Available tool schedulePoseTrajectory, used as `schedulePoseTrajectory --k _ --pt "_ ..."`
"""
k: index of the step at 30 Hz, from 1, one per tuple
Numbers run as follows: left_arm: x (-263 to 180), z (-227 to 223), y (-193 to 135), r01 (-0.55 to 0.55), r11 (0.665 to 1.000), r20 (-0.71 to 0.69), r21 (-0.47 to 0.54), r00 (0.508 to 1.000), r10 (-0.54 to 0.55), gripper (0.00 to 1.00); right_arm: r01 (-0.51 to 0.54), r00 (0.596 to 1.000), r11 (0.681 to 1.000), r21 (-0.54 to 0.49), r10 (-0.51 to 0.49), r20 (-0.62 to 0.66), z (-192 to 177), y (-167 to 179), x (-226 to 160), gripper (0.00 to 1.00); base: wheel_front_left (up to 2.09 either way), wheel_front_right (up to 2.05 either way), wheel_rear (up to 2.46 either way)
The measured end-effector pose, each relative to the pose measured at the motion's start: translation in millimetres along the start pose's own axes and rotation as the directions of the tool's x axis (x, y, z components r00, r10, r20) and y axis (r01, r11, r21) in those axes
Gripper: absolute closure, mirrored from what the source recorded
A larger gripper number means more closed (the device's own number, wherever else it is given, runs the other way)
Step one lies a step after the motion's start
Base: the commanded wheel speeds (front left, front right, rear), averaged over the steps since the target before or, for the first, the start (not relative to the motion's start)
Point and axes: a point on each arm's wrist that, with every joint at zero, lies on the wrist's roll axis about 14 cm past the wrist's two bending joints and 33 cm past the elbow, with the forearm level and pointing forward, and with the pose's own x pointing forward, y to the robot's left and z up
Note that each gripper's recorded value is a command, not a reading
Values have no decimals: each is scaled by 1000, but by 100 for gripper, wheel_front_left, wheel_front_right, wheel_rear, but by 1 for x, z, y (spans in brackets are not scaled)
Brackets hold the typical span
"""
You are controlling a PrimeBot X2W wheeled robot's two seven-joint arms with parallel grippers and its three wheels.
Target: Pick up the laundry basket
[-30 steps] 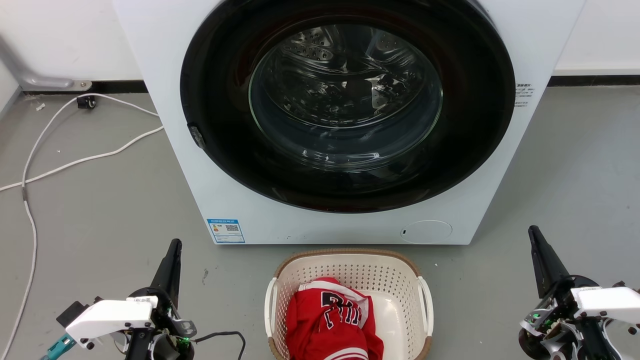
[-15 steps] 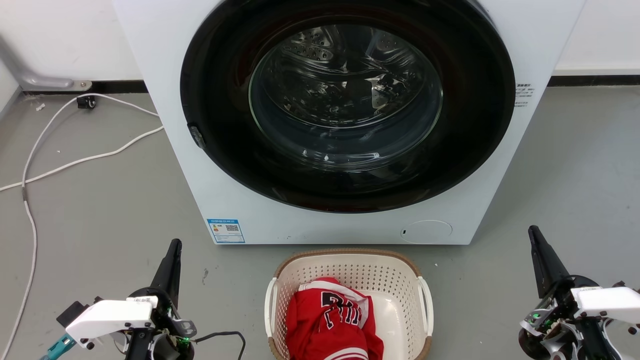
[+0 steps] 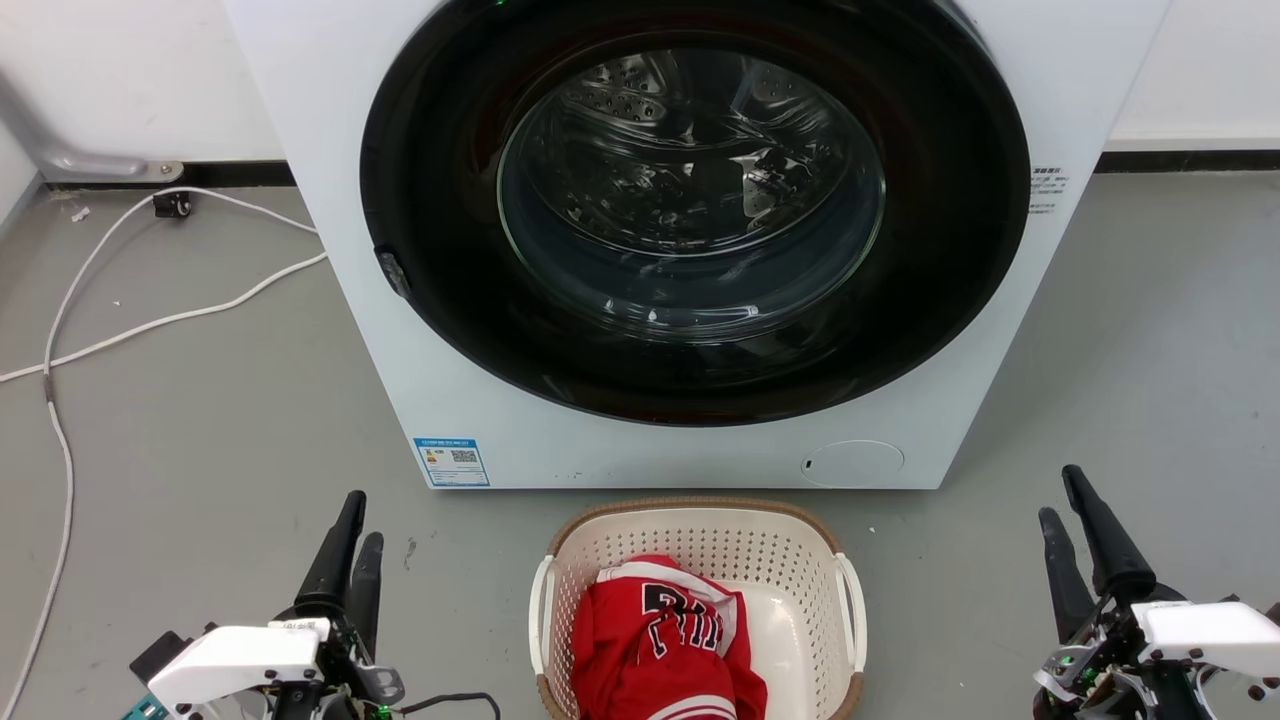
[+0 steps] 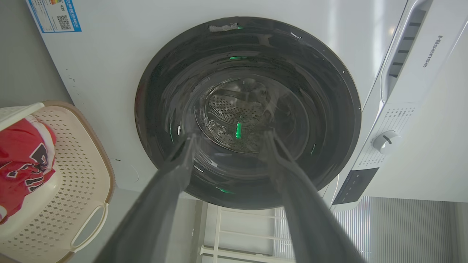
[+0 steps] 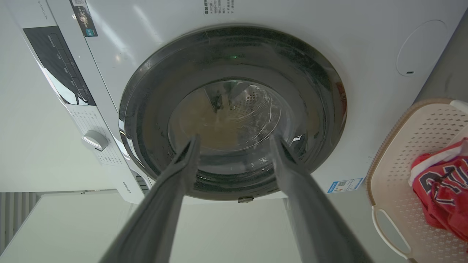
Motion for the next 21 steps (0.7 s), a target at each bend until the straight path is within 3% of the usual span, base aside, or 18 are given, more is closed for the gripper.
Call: schedulePoseTrajectory --k 7,12,21 --pt "1 -7 -3 8 1000 -2 29 1000 -8 0 -3 1000 999 -36 3 14 -2 2 1 0 0 0 0" --pt "1 -9 -8 21 994 -3 110 1000 -21 0 -9 1000 992 -129 12 22 -1 5 2 0 0 0 0" --pt "4 -18 -22 66 935 -24 348 998 -62 0 -29 999 927 -374 40 21 -3 15 2 0 0 0 0"
